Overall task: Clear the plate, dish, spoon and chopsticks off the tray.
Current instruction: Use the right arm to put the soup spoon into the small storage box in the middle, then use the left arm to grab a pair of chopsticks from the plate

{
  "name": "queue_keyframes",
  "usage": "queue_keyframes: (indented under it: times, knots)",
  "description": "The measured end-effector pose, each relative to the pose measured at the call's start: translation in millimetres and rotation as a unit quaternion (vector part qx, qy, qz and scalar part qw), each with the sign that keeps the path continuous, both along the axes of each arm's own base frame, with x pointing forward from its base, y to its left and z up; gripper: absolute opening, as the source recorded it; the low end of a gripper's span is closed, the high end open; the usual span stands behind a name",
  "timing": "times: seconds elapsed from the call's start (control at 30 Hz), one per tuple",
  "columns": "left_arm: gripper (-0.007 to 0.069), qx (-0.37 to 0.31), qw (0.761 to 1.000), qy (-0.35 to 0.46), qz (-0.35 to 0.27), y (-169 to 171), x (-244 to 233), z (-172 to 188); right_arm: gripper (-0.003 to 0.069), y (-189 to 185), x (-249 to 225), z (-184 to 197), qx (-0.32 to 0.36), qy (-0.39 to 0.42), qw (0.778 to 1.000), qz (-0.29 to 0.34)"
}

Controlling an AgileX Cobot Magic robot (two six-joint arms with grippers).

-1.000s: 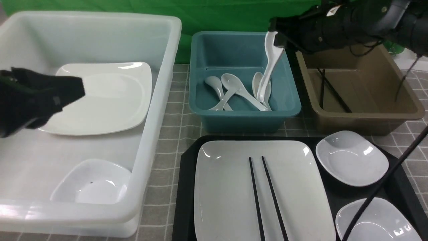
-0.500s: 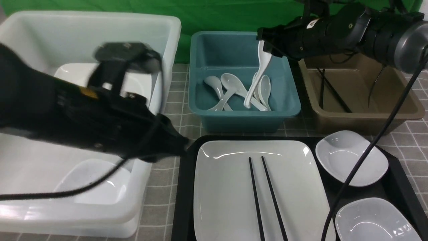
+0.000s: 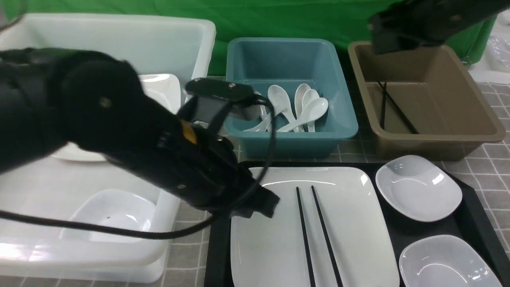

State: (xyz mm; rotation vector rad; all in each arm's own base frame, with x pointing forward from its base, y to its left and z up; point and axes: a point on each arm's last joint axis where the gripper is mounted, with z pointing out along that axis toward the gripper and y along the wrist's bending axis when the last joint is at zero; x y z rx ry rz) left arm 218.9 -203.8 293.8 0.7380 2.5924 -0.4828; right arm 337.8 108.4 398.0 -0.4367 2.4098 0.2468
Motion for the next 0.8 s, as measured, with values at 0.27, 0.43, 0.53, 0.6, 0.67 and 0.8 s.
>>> queue_keyframes:
  times: [0.27,0.43,0.53,0.6,0.67,0.8]
  knots:
    - [0.0015,0.020,0.997,0.056,0.050,-63,23,-19,0.0028,-32,-98,37,-0.038,0.035,0.999,0.010]
    - [0.0130,0.046,0.994,0.085,0.059,-83,42,-45,0.0039,-47,-151,24,-0.034,0.037,0.999,0.002]
    - [0.0244,0.049,0.993,0.090,0.065,-92,51,-58,0.0048,-56,-181,18,-0.025,0.015,1.000,-0.003]
    - [0.0344,0.048,0.991,0.095,0.075,-99,57,-69,0.0055,-61,-198,15,-0.016,-0.006,1.000,-0.007]
    - [0.0447,0.044,0.990,0.102,0.085,-105,62,-82,0.0062,-67,-218,11,-0.005,-0.036,0.999,-0.011]
    - [0.0555,0.043,0.987,0.120,0.095,-112,66,-102,0.0076,-73,-238,10,0.015,-0.080,0.997,-0.020]
